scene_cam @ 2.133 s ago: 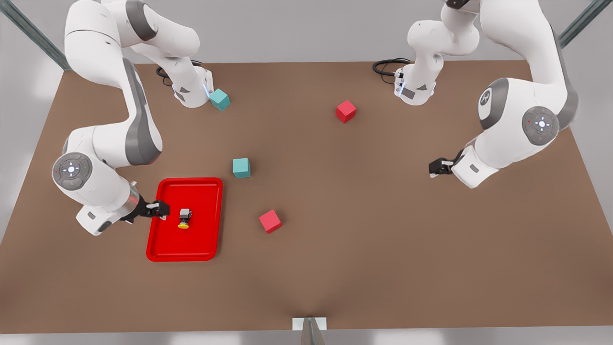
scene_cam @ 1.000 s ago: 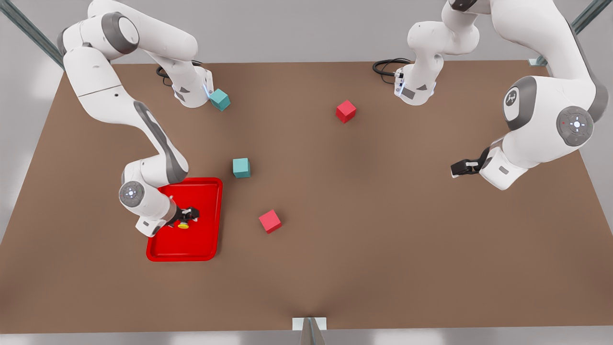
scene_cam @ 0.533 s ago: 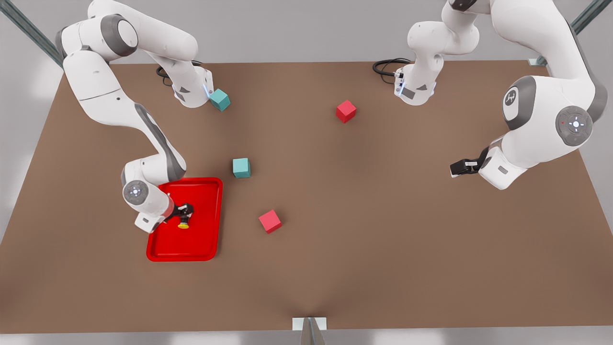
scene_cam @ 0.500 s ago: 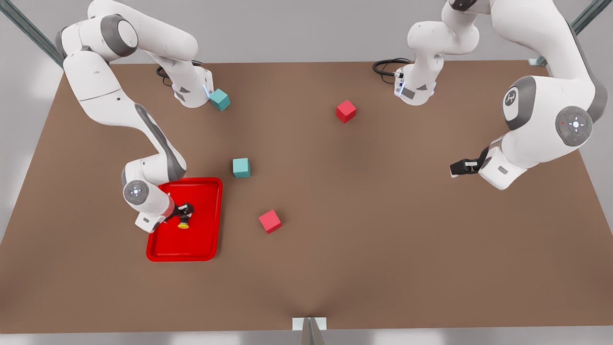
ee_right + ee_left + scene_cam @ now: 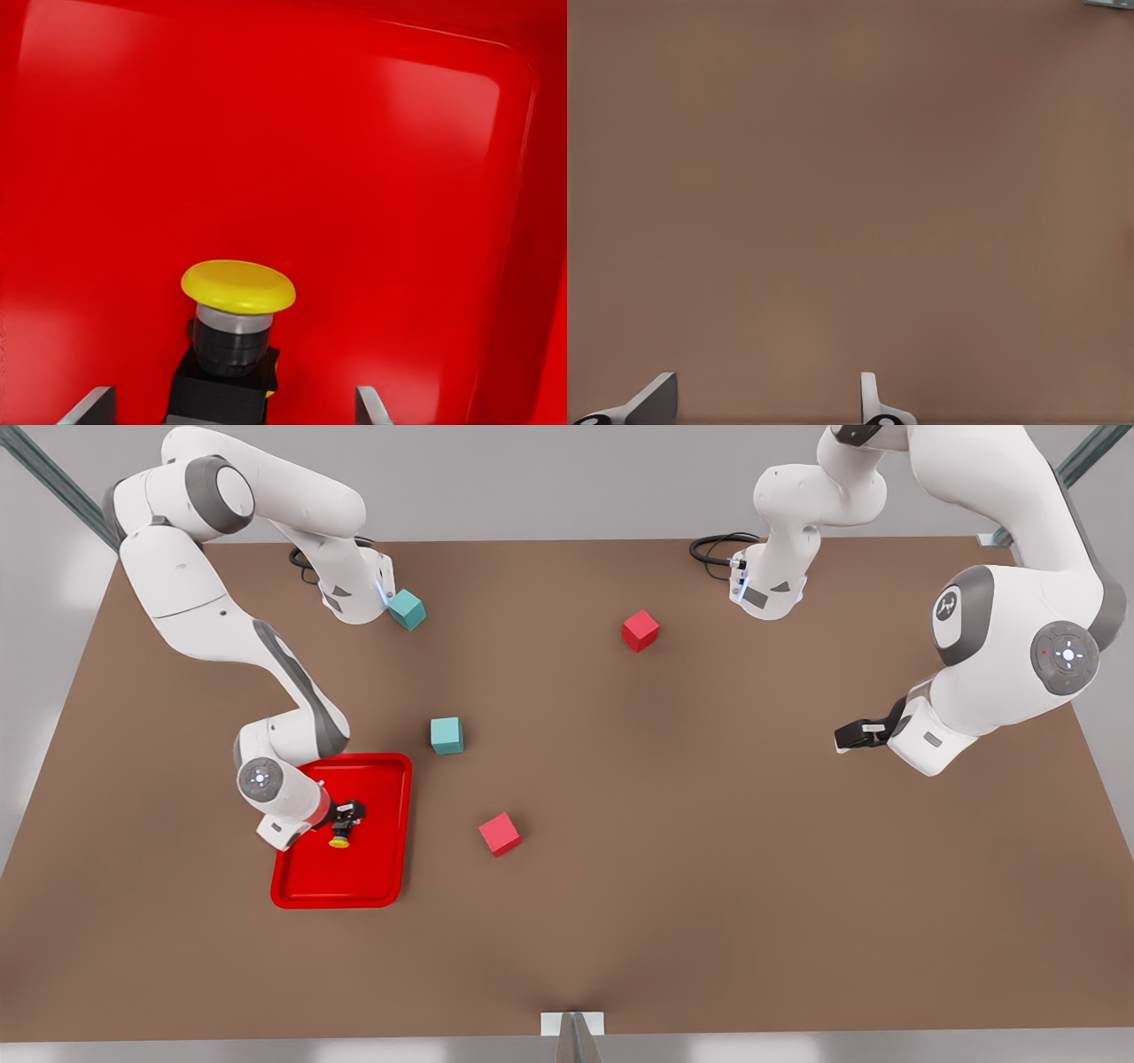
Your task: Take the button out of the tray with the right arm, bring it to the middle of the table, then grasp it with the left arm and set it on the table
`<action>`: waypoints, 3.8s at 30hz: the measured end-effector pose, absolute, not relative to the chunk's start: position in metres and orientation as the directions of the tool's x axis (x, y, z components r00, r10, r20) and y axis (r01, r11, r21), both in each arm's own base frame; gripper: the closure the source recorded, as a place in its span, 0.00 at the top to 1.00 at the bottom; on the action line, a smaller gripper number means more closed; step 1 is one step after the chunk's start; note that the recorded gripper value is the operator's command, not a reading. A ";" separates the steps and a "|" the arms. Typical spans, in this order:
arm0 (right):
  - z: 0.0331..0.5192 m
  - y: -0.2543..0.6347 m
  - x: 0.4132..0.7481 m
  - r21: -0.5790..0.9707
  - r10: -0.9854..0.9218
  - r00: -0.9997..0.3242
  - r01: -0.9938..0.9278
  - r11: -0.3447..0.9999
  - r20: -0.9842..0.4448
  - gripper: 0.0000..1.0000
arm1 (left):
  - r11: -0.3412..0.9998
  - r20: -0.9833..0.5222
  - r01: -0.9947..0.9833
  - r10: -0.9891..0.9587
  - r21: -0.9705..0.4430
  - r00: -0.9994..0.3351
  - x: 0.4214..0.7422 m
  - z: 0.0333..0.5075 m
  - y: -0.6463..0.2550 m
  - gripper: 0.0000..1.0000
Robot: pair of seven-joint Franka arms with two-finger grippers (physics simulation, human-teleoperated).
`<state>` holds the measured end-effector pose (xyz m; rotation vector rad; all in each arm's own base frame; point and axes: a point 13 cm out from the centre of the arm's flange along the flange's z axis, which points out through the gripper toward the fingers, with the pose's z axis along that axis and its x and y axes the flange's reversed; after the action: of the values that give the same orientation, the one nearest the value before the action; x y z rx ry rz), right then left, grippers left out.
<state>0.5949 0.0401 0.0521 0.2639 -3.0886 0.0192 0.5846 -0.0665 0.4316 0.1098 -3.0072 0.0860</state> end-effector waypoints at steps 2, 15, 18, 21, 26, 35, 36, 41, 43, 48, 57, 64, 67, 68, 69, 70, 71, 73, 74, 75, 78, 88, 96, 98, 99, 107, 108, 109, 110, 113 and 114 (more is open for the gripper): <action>0.053 0.041 0.595 -0.010 -0.158 -0.987 -0.159 0.987 0.041 1.00 | 0.996 0.132 -0.075 -0.068 -0.052 -0.989 0.585 0.432 -0.067 1.00; 0.046 0.046 0.585 -0.008 -0.114 -0.992 -0.115 0.993 0.058 0.76 | 0.996 0.132 -0.075 -0.068 -0.052 -0.989 0.585 0.432 -0.066 1.00; 0.043 0.049 0.584 -0.005 -0.110 -0.992 -0.110 0.994 0.061 0.76 | 0.996 0.131 -0.074 -0.066 -0.053 -0.989 0.585 0.433 -0.066 1.00; 0.039 0.051 0.583 -0.001 -0.105 -0.993 -0.105 0.994 0.063 0.63 | 0.996 0.131 -0.075 -0.067 -0.053 -0.989 0.584 0.433 -0.066 1.00; 0.039 0.050 0.584 0.000 -0.096 -0.994 -0.096 0.995 0.060 0.56 | 0.996 0.134 -0.074 -0.067 -0.052 -0.989 0.584 0.433 -0.066 1.00; 0.054 0.048 0.590 -0.011 -0.085 -0.996 -0.085 0.996 0.041 0.55 | 0.996 0.134 -0.072 -0.064 -0.052 -0.989 0.583 0.434 -0.067 1.00; 0.052 0.049 0.589 -0.009 -0.085 -0.995 -0.086 0.996 0.043 0.55 | 0.996 0.135 -0.072 -0.064 -0.052 -0.989 0.583 0.434 -0.067 1.00; 0.046 0.054 0.587 -0.003 -0.088 -0.995 -0.088 0.996 0.050 0.58 | 0.996 0.140 -0.071 -0.063 -0.050 -0.988 0.582 0.434 -0.068 1.00; 0.044 0.055 0.587 -0.001 -0.087 -0.995 -0.087 0.996 0.052 0.72 | 0.996 0.142 -0.071 -0.063 -0.050 -0.988 0.581 0.433 -0.068 1.00; 0.040 0.057 0.587 0.004 -0.083 -0.995 -0.083 0.997 0.055 0.64 | 0.996 0.144 -0.072 -0.065 -0.049 -0.987 0.581 0.433 -0.068 1.00; 0.035 0.066 0.585 0.016 -0.095 -0.994 -0.094 0.995 0.058 0.45 | 0.996 0.146 -0.075 -0.067 -0.049 -0.987 0.581 0.432 -0.066 1.00; 0.055 0.058 0.600 0.009 -0.093 -0.995 -0.093 0.996 0.018 0.42 | 0.996 0.146 -0.073 -0.065 -0.049 -0.987 0.581 0.432 -0.067 1.00; 0.094 0.064 0.614 -0.014 -0.109 -0.994 -0.109 0.994 -0.021 0.42 | 0.996 0.146 -0.074 -0.066 -0.049 -0.987 0.581 0.432 -0.066 1.00; 0.112 0.076 0.619 -0.013 -0.120 -0.992 -0.119 0.993 -0.034 0.42 | 0.996 0.145 -0.073 -0.066 -0.049 -0.987 0.581 0.432 -0.066 1.00; 0.132 0.097 0.624 -0.009 -0.133 -0.990 -0.133 0.991 -0.047 0.42 | 0.996 0.144 -0.072 -0.065 -0.049 -0.987 0.581 0.433 -0.067 1.00; 0.151 0.121 0.631 -0.002 -0.147 -0.987 -0.147 0.989 -0.058 0.42 | 0.996 0.142 -0.070 -0.062 -0.050 -0.988 0.581 0.434 -0.068 1.00; 0.166 0.146 0.637 0.004 -0.158 -0.985 -0.158 0.987 -0.065 0.42 | 0.997 0.141 -0.063 -0.055 -0.052 -0.989 0.580 0.435 -0.072 1.00; 0.194 0.199 0.641 0.020 -0.176 -0.982 -0.178 0.984 -0.063 0.42 | 0.997 0.139 -0.047 -0.039 -0.054 -0.990 0.579 0.437 -0.081 1.00; 0.206 0.226 0.639 0.029 -0.184 -0.981 -0.186 0.982 -0.058 0.42 | 0.998 0.140 -0.043 -0.035 -0.054 -0.989 0.578 0.436 -0.083 1.00; 0.216 0.252 0.636 0.037 -0.188 -0.981 -0.190 0.981 -0.050 0.42 | 0.998 0.144 -0.037 -0.029 -0.053 -0.989 0.577 0.434 -0.087 1.00; 0.230 0.344 0.619 0.057 -0.185 -0.983 -0.186 0.981 -0.016 0.42 | 0.999 0.149 -0.015 -0.007 -0.052 -0.989 0.576 0.431 -0.100 1.00; 0.168 0.582 0.524 0.124 -0.128 -0.989 -0.118 0.985 0.076 0.43 | 0.998 0.133 -0.037 -0.030 -0.049 -0.991 0.578 0.440 -0.088 1.00; 0.125 0.658 0.481 0.172 -0.061 -0.997 -0.051 0.984 0.052 0.44 | 0.997 0.111 -0.054 -0.048 -0.051 -0.993 0.582 0.456 -0.086 1.00; 0.116 0.657 0.499 0.195 0.000 -1.000 0.006 0.981 0.030 0.45 | 0.997 0.115 -0.053 -0.047 -0.051 -0.992 0.581 0.455 -0.089 1.00; 0.110 0.655 0.511 0.208 0.037 -0.999 0.040 0.977 0.018 0.45 | 0.997 0.118 -0.051 -0.045 -0.050 -0.992 0.581 0.454 -0.090 1.00; 0.142 0.650 0.559 0.297 0.241 -0.970 0.225 0.928 -0.016 1.00 | 0.997 0.151 -0.062 -0.055 -0.042 -0.987 0.585 0.433 -0.092 1.00; 0.172 0.647 0.562 0.316 0.259 -0.966 0.242 0.917 -0.011 1.00 | 0.997 0.150 -0.061 -0.054 -0.043 -0.987 0.585 0.434 -0.093 1.00; 0.197 0.635 0.564 0.319 0.280 -0.960 0.268 0.909 0.009 1.00 | 0.997 0.151 -0.059 -0.051 -0.044 -0.987 0.585 0.433 -0.095 1.00; 0.219 0.612 0.562 0.304 0.301 -0.953 0.297 0.905 0.034 1.00 | 0.998 0.148 -0.052 -0.045 -0.046 -0.988 0.586 0.434 -0.098 1.00; 0.274 0.481 0.564 0.223 0.378 -0.919 0.394 0.892 0.111 1.00 | 0.998 0.139 0.023 0.031 -0.059 -0.990 0.586 0.432 -0.142 1.00; 0.283 0.417 0.571 0.186 0.418 -0.900 0.434 0.882 0.121 1.00 | 0.995 0.135 0.084 0.091 -0.062 -0.987 0.582 0.431 -0.178 1.00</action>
<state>0.5713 0.4166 0.2829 -0.6735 -2.9717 -0.3206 0.5816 -0.1783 0.4311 -0.1322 -2.9993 0.0850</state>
